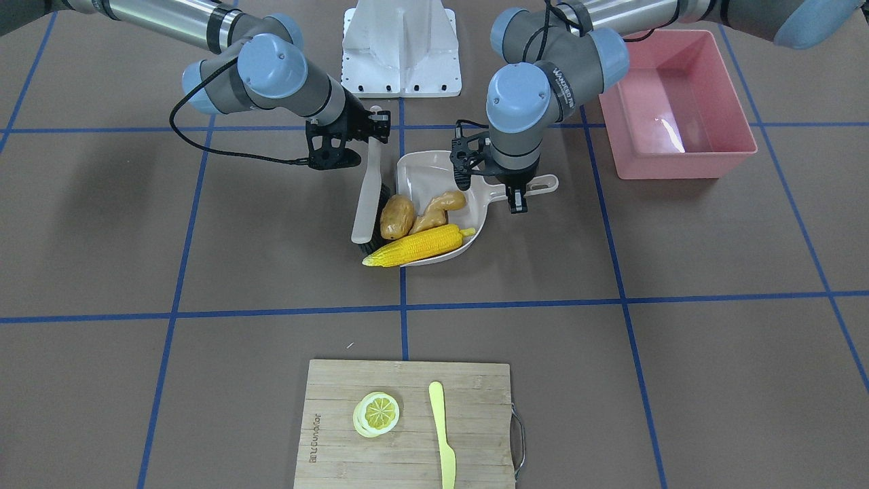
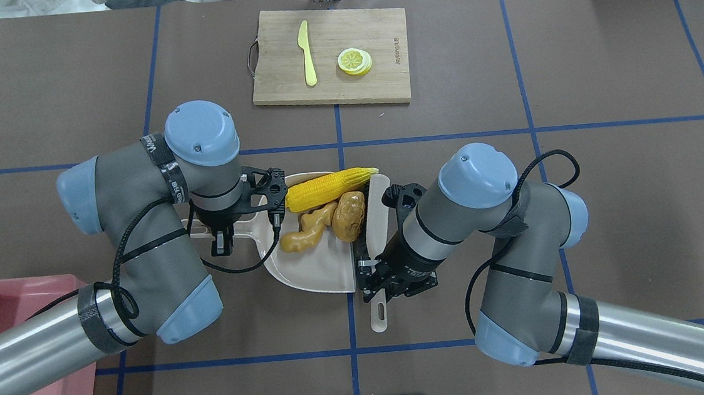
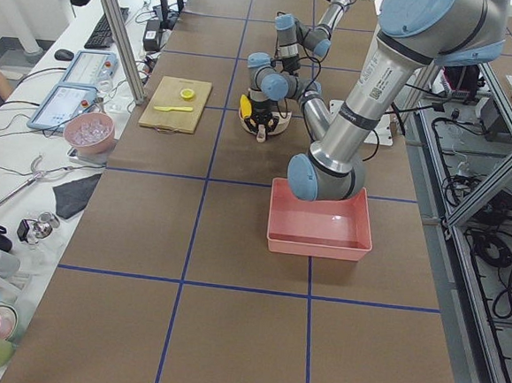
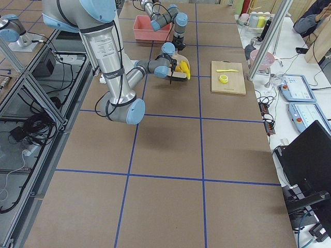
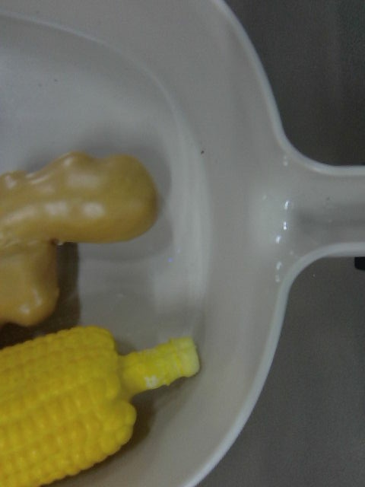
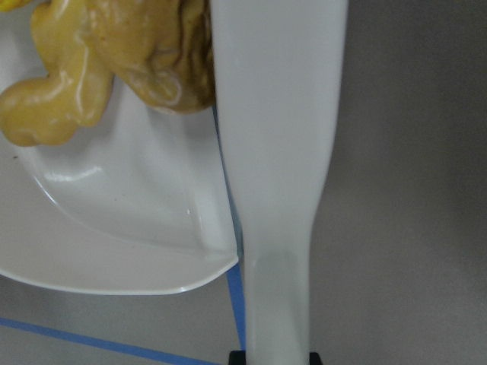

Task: Sweep and dump trash into bin
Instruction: 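Sweep the potato into the dustpan with the right gripper's brush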

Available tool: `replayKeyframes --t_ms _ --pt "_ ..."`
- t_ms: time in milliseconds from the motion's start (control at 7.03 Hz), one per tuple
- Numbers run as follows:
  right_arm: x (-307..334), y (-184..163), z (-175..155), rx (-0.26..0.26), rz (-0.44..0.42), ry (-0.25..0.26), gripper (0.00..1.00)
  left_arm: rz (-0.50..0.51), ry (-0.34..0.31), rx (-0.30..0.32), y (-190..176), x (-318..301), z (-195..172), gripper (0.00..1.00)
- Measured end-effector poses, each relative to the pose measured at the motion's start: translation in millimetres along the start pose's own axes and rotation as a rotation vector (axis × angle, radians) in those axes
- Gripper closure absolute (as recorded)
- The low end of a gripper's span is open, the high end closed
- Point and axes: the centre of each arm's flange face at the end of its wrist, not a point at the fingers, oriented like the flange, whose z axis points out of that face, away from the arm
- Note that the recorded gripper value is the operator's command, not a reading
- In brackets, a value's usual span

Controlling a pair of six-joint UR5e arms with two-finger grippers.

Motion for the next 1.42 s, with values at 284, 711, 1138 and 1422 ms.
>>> replayKeyframes --t_ms 284,711,1138,1422 --pt "-10.2 2.3 8.5 0.003 0.011 -0.001 1.0 0.002 0.0 -0.001 0.3 0.0 0.3 1.0" --pt "-32.6 8.8 9.0 0.006 0.032 -0.021 1.0 0.002 -0.002 0.007 0.1 -0.5 -1.6 1.0" --pt "-54.1 15.0 9.4 0.008 0.053 -0.039 1.0 0.003 -0.015 0.029 0.5 -2.4 -9.8 1.0" --pt "-64.3 18.1 12.2 0.017 0.062 -0.047 1.0 0.004 -0.022 0.039 0.4 -3.7 -12.7 1.0"
